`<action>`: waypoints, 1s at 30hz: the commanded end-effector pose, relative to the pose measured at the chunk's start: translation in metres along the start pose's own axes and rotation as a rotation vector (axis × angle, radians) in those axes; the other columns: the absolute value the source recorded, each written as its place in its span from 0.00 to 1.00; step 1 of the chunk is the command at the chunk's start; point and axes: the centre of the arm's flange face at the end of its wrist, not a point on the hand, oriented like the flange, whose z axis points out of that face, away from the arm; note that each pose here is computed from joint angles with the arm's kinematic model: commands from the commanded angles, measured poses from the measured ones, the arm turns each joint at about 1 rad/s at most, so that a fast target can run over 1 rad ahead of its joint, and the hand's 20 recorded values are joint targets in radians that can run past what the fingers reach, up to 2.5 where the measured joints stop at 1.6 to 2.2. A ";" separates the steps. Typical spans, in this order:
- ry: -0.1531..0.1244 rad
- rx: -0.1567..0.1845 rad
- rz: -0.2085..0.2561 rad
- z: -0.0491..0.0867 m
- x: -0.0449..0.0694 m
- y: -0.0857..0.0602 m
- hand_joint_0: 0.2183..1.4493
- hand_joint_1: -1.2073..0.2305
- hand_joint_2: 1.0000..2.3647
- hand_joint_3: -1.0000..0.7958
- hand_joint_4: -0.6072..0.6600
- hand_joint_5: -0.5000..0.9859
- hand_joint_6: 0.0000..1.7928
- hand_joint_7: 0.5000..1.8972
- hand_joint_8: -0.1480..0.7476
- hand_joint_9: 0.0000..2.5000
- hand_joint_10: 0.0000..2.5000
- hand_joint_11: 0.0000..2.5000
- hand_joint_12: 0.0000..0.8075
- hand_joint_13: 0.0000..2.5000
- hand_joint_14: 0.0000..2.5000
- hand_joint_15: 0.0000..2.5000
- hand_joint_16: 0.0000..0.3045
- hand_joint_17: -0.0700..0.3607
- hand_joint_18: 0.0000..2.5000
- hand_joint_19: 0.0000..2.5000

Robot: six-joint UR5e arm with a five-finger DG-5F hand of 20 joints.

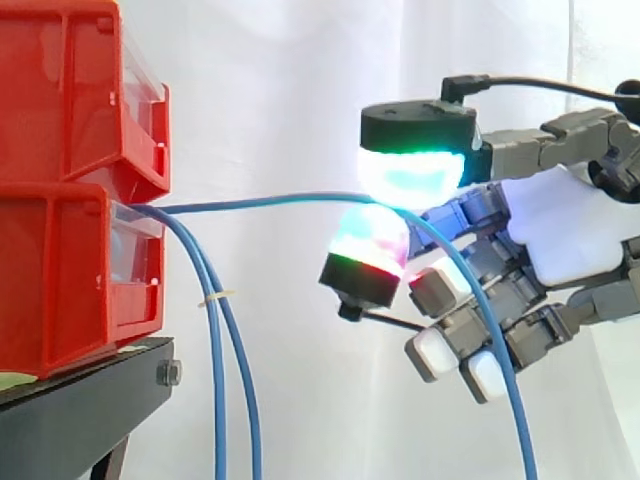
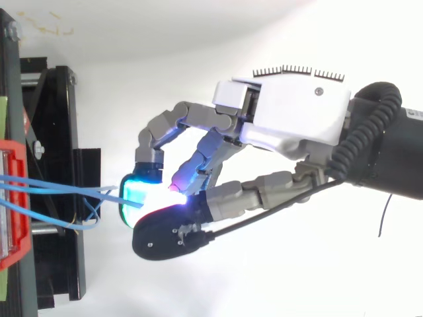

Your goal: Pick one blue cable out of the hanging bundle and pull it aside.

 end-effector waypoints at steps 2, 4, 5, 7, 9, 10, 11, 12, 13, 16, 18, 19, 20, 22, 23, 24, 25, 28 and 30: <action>-0.001 0.034 -0.001 -0.002 -0.003 -0.024 0.31 0.28 0.02 0.53 0.55 0.26 0.52 0.39 0.51 0.45 0.01 0.33 0.46 0.35 0.01 0.28 0.15 0.41 0.30 0.29; -0.002 0.044 0.002 -0.002 -0.005 -0.040 0.31 0.28 0.02 0.53 0.55 0.26 0.52 0.40 0.50 0.45 0.01 0.33 0.46 0.35 0.01 0.28 0.15 0.41 0.30 0.29; -0.001 0.041 0.003 -0.002 -0.005 -0.043 0.31 0.28 0.02 0.53 0.55 0.26 0.52 0.40 0.50 0.45 0.01 0.33 0.46 0.35 0.01 0.28 0.16 0.41 0.30 0.29; 0.002 0.024 0.012 0.000 -0.003 -0.047 0.31 0.28 0.02 0.53 0.55 0.26 0.52 0.40 0.50 0.45 0.01 0.33 0.46 0.35 0.01 0.28 0.16 0.41 0.30 0.29; 0.006 -0.033 0.035 0.005 0.000 -0.043 0.31 0.28 0.02 0.53 0.56 0.27 0.52 0.39 0.50 0.45 0.01 0.33 0.46 0.35 0.01 0.28 0.16 0.41 0.30 0.29; 0.006 -0.047 0.041 0.007 0.000 -0.042 0.31 0.28 0.02 0.53 0.56 0.27 0.52 0.39 0.50 0.45 0.01 0.32 0.46 0.35 0.01 0.28 0.16 0.41 0.30 0.29; 0.009 -0.047 0.039 0.006 0.001 -0.042 0.31 0.28 0.02 0.53 0.56 0.27 0.52 0.39 0.51 0.45 0.01 0.32 0.46 0.35 0.01 0.27 0.16 0.41 0.30 0.29; 0.009 -0.047 0.039 0.006 0.001 -0.042 0.31 0.28 0.02 0.53 0.56 0.27 0.52 0.39 0.50 0.45 0.01 0.32 0.46 0.35 0.01 0.28 0.16 0.41 0.30 0.29; 0.007 -0.044 0.039 0.006 0.000 -0.043 0.31 0.28 0.02 0.53 0.56 0.27 0.52 0.39 0.50 0.45 0.01 0.32 0.46 0.35 0.01 0.28 0.16 0.41 0.30 0.29; 0.008 -0.043 0.038 0.006 0.000 -0.043 0.31 0.28 0.02 0.53 0.56 0.27 0.52 0.40 0.51 0.45 0.01 0.32 0.46 0.35 0.01 0.28 0.16 0.41 0.30 0.29; 0.010 -0.044 0.035 0.006 0.001 -0.043 0.31 0.28 0.02 0.53 0.56 0.27 0.52 0.40 0.51 0.45 0.01 0.32 0.46 0.35 0.01 0.28 0.16 0.41 0.30 0.29; 0.010 -0.045 0.034 0.006 0.002 -0.042 0.31 0.28 0.02 0.53 0.56 0.27 0.52 0.40 0.51 0.45 0.01 0.32 0.46 0.35 0.01 0.28 0.16 0.41 0.30 0.29; 0.010 -0.045 0.034 0.006 0.002 -0.042 0.31 0.28 0.02 0.53 0.56 0.27 0.52 0.40 0.51 0.45 0.01 0.32 0.46 0.35 0.01 0.27 0.16 0.41 0.30 0.29; 0.011 -0.045 0.033 0.006 0.002 -0.042 0.31 0.28 0.02 0.53 0.56 0.27 0.52 0.40 0.50 0.45 0.01 0.33 0.46 0.35 0.01 0.28 0.16 0.41 0.30 0.29; 0.010 -0.045 0.033 0.006 0.001 -0.042 0.31 0.28 0.02 0.53 0.56 0.27 0.52 0.40 0.51 0.45 0.01 0.32 0.47 0.35 0.01 0.27 0.16 0.41 0.31 0.29; 0.010 -0.044 0.032 0.006 0.000 -0.043 0.31 0.28 0.02 0.53 0.56 0.27 0.52 0.40 0.51 0.45 0.01 0.32 0.47 0.35 0.01 0.28 0.16 0.41 0.31 0.29; 0.010 -0.045 0.031 0.006 0.001 -0.042 0.31 0.28 0.02 0.53 0.56 0.27 0.52 0.40 0.51 0.45 0.01 0.32 0.46 0.35 0.01 0.28 0.16 0.41 0.31 0.29; 0.007 -0.045 0.032 0.006 0.000 -0.042 0.31 0.27 0.02 0.53 0.56 0.27 0.52 0.40 0.51 0.45 0.01 0.33 0.47 0.36 0.01 0.28 0.16 0.41 0.31 0.29; 0.007 -0.045 0.032 0.006 0.000 -0.042 0.31 0.27 0.02 0.53 0.56 0.27 0.52 0.40 0.51 0.45 0.01 0.33 0.47 0.35 0.01 0.28 0.16 0.41 0.31 0.29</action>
